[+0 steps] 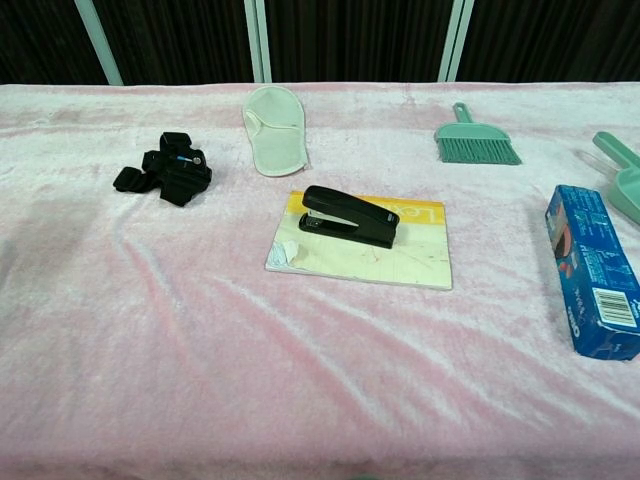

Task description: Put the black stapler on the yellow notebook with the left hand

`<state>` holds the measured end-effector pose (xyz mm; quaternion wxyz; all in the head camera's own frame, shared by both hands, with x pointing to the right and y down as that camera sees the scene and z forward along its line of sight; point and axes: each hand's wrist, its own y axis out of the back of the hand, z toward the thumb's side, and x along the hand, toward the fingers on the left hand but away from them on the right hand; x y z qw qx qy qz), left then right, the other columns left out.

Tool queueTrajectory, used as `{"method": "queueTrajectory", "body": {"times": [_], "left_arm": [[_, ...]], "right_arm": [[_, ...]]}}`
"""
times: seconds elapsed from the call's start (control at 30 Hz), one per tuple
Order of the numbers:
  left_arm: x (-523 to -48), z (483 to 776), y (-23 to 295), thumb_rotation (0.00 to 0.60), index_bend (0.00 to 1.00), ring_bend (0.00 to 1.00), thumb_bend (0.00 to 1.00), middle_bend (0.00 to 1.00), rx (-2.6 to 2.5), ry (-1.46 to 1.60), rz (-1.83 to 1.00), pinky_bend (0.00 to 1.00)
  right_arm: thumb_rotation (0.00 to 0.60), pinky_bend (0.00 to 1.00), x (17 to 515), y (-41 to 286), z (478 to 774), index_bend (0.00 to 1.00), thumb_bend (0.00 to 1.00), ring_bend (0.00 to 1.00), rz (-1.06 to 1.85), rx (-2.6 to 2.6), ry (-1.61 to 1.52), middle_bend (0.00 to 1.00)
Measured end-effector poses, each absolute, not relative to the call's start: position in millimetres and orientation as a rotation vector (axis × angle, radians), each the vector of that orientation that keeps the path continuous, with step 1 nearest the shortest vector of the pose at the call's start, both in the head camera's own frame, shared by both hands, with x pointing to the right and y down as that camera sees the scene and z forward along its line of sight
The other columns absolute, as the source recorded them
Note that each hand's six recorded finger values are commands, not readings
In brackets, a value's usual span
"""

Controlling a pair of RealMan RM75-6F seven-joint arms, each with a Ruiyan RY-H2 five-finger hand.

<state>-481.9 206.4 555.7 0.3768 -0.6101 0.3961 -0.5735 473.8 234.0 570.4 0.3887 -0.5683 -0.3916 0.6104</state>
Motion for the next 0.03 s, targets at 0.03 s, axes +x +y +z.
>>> {"method": "queueTrajectory", "body": {"times": [0.03], "left_arm": [[-482.1,555.7,205.5,0.6,0.1,0.0,0.04,0.05,-1.554,1.014,-1.467,0.0]], "right_arm": [[0.6,0.07,473.1,234.0,569.7,0.02,0.11,0.0,1.548,-1.446,-1.0,0.0]]}}
